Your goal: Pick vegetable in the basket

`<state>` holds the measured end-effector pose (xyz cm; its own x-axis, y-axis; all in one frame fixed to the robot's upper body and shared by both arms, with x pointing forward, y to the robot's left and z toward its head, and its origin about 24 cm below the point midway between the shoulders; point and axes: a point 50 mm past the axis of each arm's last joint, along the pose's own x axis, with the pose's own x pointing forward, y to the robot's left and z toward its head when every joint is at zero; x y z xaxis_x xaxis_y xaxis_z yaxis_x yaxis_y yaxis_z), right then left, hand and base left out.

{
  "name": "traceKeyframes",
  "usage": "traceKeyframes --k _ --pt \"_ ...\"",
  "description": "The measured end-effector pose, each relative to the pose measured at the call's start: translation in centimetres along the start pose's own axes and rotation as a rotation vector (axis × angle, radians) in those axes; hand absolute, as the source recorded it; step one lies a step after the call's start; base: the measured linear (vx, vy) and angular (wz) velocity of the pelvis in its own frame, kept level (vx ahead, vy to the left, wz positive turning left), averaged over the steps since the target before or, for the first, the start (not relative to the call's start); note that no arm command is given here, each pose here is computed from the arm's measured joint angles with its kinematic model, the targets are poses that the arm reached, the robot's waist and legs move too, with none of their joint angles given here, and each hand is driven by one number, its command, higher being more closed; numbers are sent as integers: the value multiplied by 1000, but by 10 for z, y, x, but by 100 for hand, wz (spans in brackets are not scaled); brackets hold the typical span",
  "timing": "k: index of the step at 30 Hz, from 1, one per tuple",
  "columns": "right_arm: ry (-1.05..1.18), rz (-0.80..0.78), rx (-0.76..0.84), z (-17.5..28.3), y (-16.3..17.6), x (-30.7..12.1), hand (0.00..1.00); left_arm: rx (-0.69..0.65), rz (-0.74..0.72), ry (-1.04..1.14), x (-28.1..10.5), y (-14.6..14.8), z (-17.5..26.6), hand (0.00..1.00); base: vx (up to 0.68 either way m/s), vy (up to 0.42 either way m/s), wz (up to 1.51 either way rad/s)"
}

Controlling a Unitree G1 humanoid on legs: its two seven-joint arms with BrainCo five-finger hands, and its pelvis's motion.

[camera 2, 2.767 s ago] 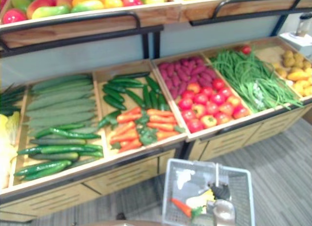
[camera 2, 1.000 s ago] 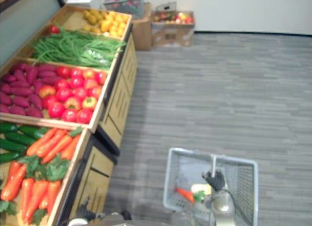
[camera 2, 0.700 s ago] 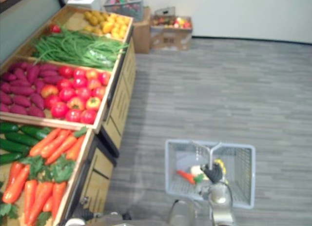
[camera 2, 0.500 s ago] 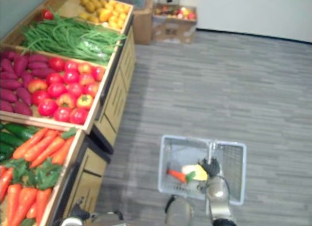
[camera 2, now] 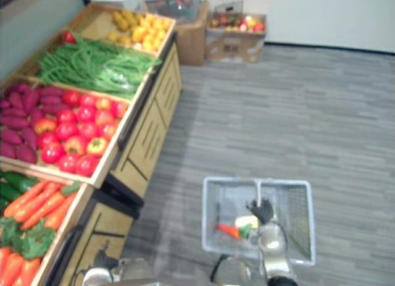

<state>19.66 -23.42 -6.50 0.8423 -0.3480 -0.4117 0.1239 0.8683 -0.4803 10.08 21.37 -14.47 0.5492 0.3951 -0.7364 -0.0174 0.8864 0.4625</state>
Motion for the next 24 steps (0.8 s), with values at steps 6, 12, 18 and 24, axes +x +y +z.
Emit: traceKeyframes --k 6,12,18,24 --pt "58 -4 27 -10 2 -2 100 35 -15 89 -7 -1 -22 0 363 193 -12" --pt "57 10 21 -10 6 -3 100 40 -19 97 -7 -3 -24 0 -100 10 -1" --pt "141 25 69 -28 19 -14 100 128 -43 95 -7 -1 -28 0 -39 11 0" --pt "153 17 101 -30 18 -15 100 117 -40 100 -7 0 -28 0 0 0 3"
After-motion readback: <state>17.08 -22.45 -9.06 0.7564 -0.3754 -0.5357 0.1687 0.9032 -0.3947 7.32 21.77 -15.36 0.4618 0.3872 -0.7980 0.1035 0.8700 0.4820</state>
